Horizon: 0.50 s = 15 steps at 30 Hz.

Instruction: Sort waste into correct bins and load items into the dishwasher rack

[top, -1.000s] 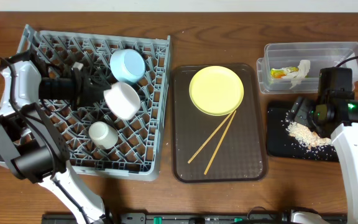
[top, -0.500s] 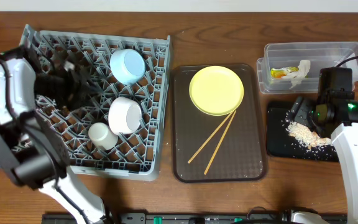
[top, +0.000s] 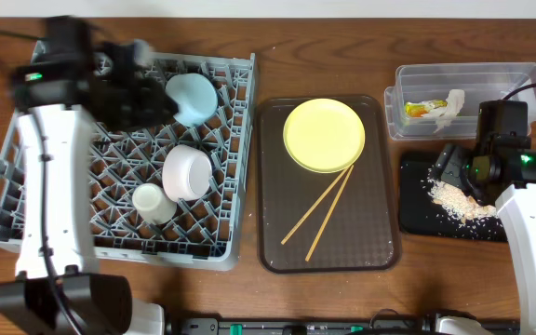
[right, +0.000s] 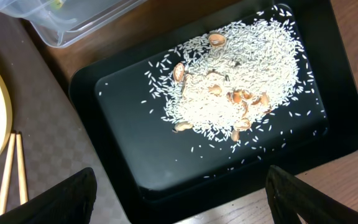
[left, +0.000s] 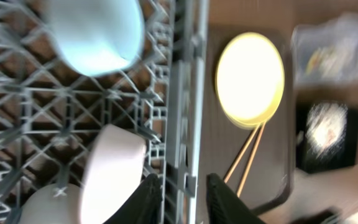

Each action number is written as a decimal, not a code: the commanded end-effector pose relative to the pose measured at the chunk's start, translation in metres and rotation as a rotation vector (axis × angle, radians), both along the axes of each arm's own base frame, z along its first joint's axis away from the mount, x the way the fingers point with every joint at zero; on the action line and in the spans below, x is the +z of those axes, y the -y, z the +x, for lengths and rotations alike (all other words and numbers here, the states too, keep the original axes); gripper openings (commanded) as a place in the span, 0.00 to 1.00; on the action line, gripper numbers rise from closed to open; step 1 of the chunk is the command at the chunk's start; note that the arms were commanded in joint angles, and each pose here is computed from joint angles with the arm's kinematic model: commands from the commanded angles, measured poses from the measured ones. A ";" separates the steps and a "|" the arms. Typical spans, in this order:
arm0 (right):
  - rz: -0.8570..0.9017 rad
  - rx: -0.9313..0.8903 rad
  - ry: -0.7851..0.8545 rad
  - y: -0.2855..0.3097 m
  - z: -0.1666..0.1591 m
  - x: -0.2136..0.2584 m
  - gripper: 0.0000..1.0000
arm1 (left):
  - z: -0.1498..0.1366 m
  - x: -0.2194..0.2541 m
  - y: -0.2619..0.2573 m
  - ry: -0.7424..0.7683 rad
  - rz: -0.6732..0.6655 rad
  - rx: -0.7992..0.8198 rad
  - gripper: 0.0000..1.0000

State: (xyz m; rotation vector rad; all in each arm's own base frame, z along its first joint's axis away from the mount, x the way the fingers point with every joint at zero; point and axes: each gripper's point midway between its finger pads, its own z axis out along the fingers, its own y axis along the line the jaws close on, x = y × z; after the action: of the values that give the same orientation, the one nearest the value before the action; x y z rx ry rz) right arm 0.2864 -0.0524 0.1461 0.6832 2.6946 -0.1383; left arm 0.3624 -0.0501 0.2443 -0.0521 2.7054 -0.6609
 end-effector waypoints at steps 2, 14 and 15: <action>-0.005 -0.001 0.012 0.004 0.001 0.004 0.85 | -0.017 -0.031 0.040 -0.063 0.142 -0.141 0.26; 0.003 0.002 0.012 0.002 0.001 0.004 0.85 | -0.044 -0.111 0.099 -0.171 0.445 -0.367 0.26; 0.003 0.002 0.012 0.002 0.001 0.004 0.85 | -0.043 -0.116 0.099 -0.183 0.462 -0.359 0.26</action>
State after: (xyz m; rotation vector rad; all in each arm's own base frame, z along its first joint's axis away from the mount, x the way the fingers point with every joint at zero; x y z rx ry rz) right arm 0.2868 -0.0518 0.1461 0.6818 2.6946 -0.1329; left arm 0.3140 -0.1629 0.1440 0.5508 2.9696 -0.2866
